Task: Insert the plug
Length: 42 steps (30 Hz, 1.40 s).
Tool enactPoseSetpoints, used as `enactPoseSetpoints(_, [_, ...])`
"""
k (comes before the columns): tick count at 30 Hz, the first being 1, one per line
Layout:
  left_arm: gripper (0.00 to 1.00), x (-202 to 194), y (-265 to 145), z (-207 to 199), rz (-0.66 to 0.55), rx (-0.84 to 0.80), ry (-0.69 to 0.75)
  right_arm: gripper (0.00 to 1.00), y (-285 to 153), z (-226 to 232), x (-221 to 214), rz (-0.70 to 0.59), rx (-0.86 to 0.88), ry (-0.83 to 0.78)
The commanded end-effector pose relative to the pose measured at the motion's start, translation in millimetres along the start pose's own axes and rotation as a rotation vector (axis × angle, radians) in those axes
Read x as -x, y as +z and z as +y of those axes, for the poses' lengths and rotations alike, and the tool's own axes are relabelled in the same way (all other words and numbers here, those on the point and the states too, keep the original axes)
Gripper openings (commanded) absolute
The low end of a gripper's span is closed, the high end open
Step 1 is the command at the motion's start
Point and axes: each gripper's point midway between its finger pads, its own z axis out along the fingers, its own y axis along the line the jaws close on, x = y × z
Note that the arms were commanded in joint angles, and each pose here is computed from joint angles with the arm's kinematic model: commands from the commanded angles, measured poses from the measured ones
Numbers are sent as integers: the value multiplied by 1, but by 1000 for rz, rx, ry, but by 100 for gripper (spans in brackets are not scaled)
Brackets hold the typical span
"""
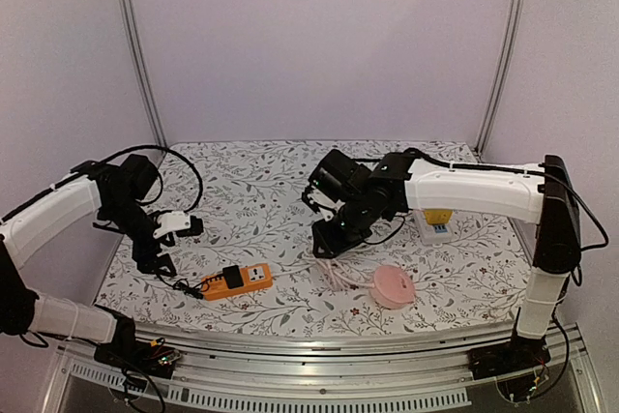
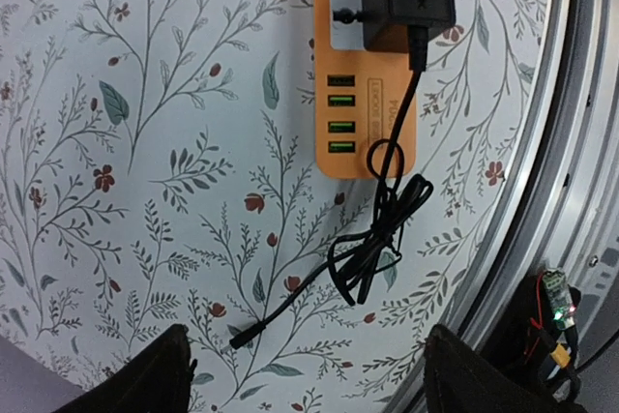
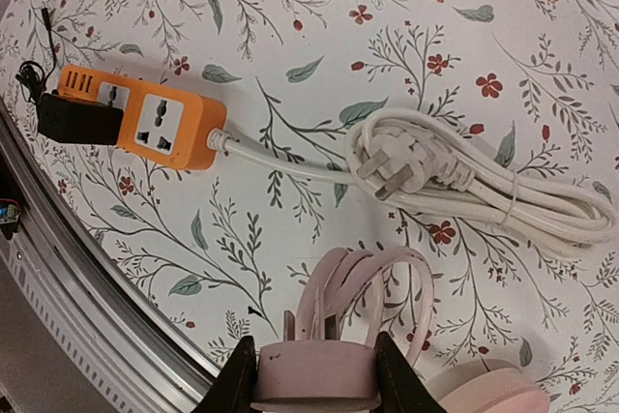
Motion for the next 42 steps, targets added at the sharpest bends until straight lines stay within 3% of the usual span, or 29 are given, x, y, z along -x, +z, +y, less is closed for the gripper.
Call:
enactPoseSetpoints(1, [75, 1, 41, 14, -44, 76, 107, 0, 12, 38, 20, -10, 129, 54])
enactPoseSetpoints(3, [67, 0, 56, 15, -39, 72, 138, 0, 25, 42, 21, 2, 123, 59])
enactPoseSetpoints(11, [64, 17, 85, -13, -169, -14, 286, 0, 57, 67, 18, 31, 141, 52])
enactPoseSetpoints(17, [58, 22, 105, -38, -154, -103, 314, 0, 67, 70, 16, 44, 142, 64])
enactPoseSetpoints(27, [49, 52, 97, -68, -208, -156, 347, 0, 68, 60, 14, 42, 88, 59])
enactPoseSetpoints(34, [50, 82, 98, -88, -198, -206, 334, 0, 57, 44, 2, 65, 21, 61])
enactPoseSetpoints(42, [73, 79, 71, -89, -186, -216, 335, 0, 58, 51, -13, 182, 44, -11])
